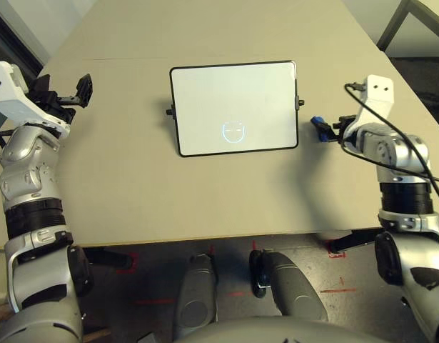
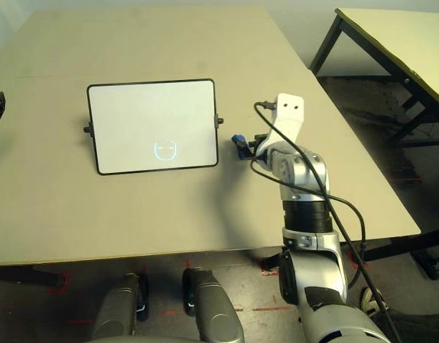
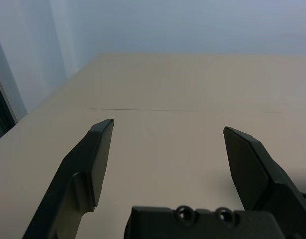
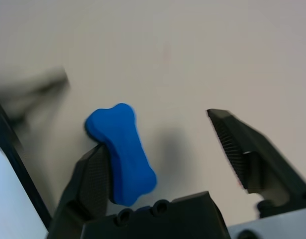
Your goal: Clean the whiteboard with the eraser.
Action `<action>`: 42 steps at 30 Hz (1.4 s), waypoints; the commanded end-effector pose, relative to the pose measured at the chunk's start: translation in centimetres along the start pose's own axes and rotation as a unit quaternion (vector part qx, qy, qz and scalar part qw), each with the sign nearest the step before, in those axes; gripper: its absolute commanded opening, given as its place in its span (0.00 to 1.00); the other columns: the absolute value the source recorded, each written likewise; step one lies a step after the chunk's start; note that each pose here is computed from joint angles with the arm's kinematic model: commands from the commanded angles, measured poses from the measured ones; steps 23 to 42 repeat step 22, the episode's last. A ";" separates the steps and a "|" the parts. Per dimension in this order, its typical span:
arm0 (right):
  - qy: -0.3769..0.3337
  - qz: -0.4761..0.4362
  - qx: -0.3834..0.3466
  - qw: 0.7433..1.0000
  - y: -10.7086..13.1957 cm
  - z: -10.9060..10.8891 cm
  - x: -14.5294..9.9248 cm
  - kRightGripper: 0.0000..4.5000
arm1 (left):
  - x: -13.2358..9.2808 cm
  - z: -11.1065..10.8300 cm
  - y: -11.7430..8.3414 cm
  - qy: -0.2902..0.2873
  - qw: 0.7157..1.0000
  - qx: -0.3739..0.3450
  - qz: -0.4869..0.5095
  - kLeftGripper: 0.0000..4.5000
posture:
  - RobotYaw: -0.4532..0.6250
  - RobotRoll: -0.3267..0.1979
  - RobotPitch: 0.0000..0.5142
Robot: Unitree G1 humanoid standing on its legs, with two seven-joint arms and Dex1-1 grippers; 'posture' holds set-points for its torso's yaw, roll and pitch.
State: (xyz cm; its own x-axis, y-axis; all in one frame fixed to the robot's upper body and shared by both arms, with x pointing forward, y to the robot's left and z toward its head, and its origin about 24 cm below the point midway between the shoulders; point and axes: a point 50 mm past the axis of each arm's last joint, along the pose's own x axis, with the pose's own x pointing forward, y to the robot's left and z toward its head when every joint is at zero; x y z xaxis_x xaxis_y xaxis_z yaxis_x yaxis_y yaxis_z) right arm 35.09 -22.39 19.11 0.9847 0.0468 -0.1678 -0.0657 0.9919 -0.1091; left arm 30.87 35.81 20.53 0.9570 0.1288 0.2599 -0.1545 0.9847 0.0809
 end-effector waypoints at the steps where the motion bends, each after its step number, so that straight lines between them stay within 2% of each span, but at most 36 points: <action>1: -0.060 -0.048 0.011 0.997 -3.2 -0.8 -0.2 0.98 | -0.3 -1.3 0.2 0.013 1.000 0.007 0.014 1.00 | 0.35 0.62 0.28; 5: -0.034 -0.085 0.024 0.996 -5.7 -4.0 -0.2 0.98 | -0.4 -2.4 -0.2 0.025 1.000 0.000 0.013 1.00 | 0.35 0.62 0.29; 7: -0.026 -0.095 0.024 0.995 -6.3 -4.8 -0.3 0.98 | -0.3 -2.5 -0.6 0.026 1.000 -0.002 0.008 1.00 | 0.35 0.62 0.29; 12: -0.023 -0.104 0.035 0.994 -6.5 -5.9 -0.4 0.98 | -0.1 -2.3 -0.1 0.027 1.000 -0.001 0.010 1.00 | 0.34 0.62 0.28; 15: -0.058 -0.112 0.046 0.991 -7.0 -6.4 -0.2 0.98 | -0.1 -2.4 0.8 0.031 0.999 0.003 0.027 1.00 | 0.34 0.62 0.27; 18: -0.097 -0.107 0.041 0.989 -7.3 -6.7 0.1 0.98 | -0.3 -3.3 1.3 0.045 0.998 0.007 0.040 1.00 | 0.33 0.62 0.26; 22: -0.111 -0.095 0.055 0.988 -7.5 -8.0 0.2 0.98 | -1.2 -5.0 1.6 0.062 0.997 0.001 0.055 1.00 | 0.33 0.62 0.24; 42: -0.111 -0.095 0.055 0.988 -7.5 -8.0 0.2 0.98 | -1.2 -5.0 1.6 0.062 0.997 0.001 0.055 1.00 | 0.33 0.62 0.24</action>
